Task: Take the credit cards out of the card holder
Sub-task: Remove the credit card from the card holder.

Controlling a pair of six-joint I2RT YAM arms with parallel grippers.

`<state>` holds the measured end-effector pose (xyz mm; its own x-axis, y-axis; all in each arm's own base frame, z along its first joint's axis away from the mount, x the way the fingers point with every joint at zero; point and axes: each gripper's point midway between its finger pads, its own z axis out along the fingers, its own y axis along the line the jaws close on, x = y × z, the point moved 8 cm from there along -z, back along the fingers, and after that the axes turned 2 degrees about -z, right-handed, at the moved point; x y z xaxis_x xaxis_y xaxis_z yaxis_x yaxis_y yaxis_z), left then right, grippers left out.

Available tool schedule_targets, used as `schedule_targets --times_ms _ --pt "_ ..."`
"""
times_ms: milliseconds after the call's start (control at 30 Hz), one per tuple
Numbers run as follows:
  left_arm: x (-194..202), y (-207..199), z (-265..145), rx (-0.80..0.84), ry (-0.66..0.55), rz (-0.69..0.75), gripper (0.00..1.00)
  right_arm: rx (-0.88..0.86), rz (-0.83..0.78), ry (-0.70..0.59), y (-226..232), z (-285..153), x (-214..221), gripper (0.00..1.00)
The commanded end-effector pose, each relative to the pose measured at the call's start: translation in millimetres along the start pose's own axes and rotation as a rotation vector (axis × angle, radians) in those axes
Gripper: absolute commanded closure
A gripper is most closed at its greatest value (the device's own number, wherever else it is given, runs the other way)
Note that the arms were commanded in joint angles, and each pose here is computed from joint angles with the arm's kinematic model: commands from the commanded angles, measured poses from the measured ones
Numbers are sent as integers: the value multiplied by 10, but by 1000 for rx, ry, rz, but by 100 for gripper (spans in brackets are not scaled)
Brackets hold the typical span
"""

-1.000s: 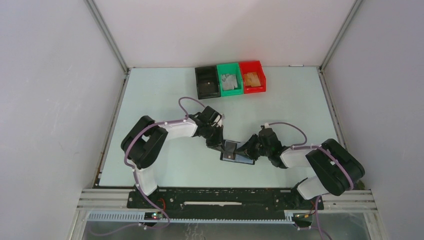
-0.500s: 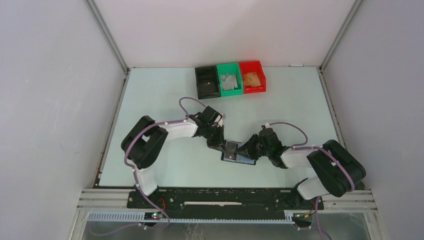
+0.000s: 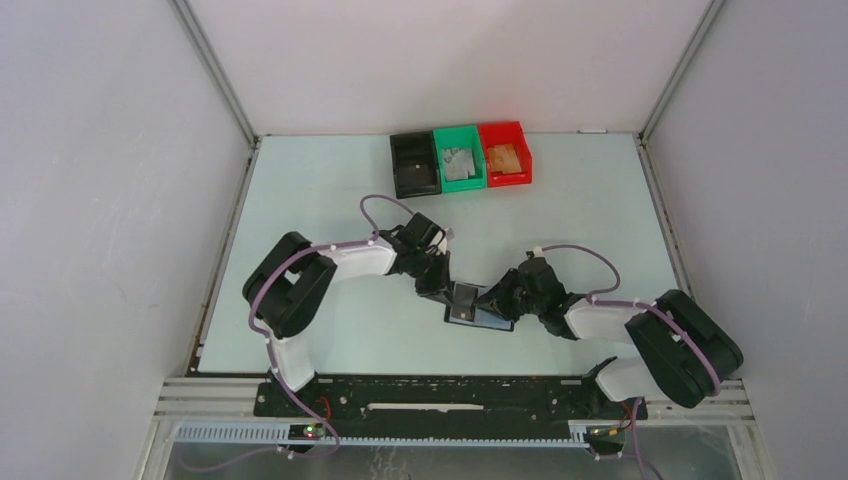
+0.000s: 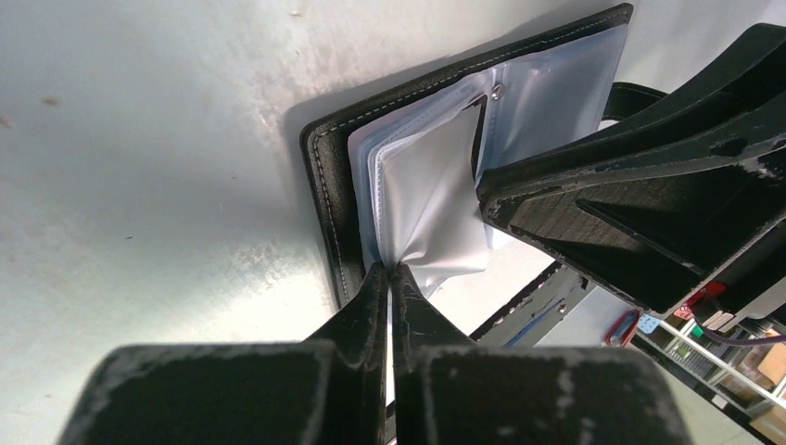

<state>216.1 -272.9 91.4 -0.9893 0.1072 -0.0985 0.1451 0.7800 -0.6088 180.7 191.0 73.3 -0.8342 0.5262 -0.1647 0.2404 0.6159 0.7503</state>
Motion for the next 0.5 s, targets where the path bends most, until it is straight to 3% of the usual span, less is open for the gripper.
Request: schedule_targets --times_ms 0,333,467 --pt "-28 -116 5 49 3 47 100 47 -23 -36 -49 -42 -9 71" --pt "-23 -112 8 54 11 52 98 74 -5 -17 -72 28 56 71" --pt "-34 -103 -38 12 -18 58 76 86 0 -26 -82 17 57 71"
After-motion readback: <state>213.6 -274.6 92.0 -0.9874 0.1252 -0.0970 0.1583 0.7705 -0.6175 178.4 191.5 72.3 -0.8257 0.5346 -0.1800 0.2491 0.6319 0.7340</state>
